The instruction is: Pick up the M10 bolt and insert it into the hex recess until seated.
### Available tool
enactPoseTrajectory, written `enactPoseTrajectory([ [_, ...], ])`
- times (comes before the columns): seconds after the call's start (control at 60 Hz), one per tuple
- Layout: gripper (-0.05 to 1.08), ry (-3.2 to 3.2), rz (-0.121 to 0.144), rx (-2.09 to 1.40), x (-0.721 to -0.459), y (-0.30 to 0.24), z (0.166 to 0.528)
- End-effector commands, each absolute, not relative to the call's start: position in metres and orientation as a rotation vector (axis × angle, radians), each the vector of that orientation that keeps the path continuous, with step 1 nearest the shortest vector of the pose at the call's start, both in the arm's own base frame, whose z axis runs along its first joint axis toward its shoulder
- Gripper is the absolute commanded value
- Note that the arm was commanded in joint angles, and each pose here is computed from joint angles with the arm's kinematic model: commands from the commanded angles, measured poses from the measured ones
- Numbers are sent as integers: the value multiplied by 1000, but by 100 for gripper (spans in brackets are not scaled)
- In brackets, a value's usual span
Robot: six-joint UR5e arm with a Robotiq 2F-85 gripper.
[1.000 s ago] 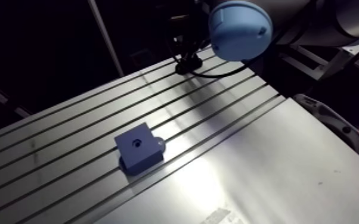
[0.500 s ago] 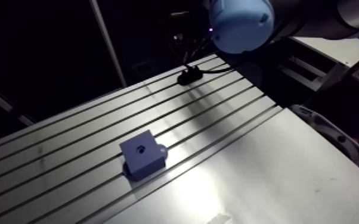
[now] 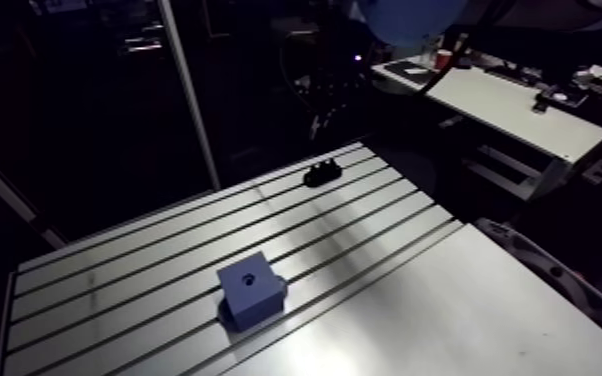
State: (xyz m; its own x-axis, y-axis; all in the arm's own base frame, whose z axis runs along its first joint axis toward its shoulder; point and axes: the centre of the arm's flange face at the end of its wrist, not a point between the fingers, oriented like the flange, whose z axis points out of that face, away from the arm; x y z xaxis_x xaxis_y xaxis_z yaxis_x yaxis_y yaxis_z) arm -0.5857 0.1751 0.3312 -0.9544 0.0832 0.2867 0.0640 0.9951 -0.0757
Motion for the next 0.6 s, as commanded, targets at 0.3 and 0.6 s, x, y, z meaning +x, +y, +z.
enactPoseTrajectory([
  [0.3,89,-3099,-49,-5,-565,78,356],
  [0.6,91,-3169,4,-48,-552,36,360],
])
